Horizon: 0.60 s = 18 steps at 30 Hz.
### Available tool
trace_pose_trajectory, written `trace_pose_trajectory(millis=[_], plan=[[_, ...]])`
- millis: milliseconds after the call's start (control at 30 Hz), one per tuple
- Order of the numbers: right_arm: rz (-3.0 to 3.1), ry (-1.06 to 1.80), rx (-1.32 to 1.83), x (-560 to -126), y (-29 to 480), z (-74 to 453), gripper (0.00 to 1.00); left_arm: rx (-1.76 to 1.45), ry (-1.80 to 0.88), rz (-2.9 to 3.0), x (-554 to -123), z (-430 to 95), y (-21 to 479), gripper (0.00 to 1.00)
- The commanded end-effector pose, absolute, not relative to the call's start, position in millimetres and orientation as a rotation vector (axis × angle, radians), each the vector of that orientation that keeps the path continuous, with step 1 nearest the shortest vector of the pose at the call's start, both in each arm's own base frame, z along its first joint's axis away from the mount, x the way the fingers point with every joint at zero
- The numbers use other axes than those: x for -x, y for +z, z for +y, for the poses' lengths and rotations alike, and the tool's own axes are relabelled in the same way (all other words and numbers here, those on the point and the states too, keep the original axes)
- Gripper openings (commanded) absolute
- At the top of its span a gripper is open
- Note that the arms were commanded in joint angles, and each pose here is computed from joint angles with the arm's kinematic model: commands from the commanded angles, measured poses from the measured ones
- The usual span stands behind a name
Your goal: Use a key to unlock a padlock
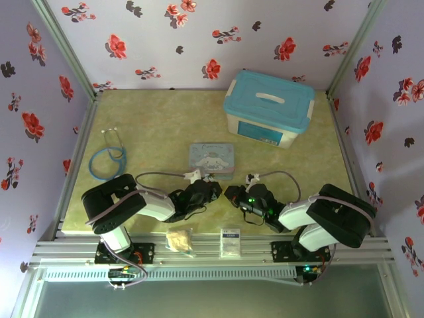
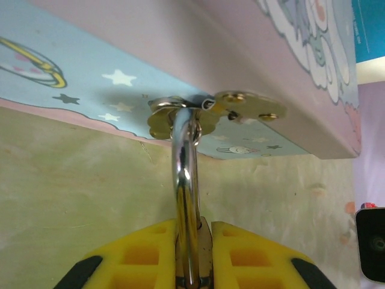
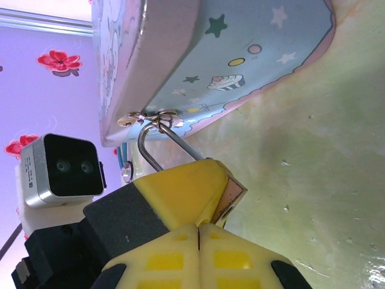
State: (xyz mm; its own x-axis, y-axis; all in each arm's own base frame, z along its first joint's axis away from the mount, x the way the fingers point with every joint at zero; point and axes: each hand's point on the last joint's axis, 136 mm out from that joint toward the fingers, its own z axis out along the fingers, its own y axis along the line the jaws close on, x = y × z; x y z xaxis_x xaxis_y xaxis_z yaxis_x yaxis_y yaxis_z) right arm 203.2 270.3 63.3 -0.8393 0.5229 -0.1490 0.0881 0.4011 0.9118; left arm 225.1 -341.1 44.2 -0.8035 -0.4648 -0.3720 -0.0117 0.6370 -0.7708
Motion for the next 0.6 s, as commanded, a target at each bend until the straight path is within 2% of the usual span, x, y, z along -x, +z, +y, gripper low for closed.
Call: trace_pose_trajectory(millis=[0, 200, 267, 400, 533, 567], plan=[[2.187, 1.405, -0.497, -206.4, 73.6, 264.7, 0.00, 0.358, -1.111, 2.277, -226.2, -343.3, 63.7, 0.00], [2.209, 1.247, -0.428, -200.1, 80.5, 244.6, 0.00, 0.394, -1.090, 2.296, -224.5, -336.8, 44.9, 0.00], [2.196, 1.207, -0.370, -198.9, 91.9, 238.5, 0.00, 0.408, -1.098, 2.304, -223.1, -337.0, 38.3, 0.11], [2.137, 1.203, -0.270, -196.6, 117.0, 232.5, 0.00, 0.427, -1.131, 2.288, -222.8, -337.3, 38.4, 0.24], [2.104, 1.222, -0.228, -197.4, 130.3, 228.1, 0.00, 0.422, -1.148, 2.246, -222.0, -335.8, 56.2, 0.25], [2.091, 1.233, -0.222, -197.7, 133.8, 228.0, 0.00, 0.416, -1.143, 2.227, -221.3, -334.0, 64.9, 0.31]])
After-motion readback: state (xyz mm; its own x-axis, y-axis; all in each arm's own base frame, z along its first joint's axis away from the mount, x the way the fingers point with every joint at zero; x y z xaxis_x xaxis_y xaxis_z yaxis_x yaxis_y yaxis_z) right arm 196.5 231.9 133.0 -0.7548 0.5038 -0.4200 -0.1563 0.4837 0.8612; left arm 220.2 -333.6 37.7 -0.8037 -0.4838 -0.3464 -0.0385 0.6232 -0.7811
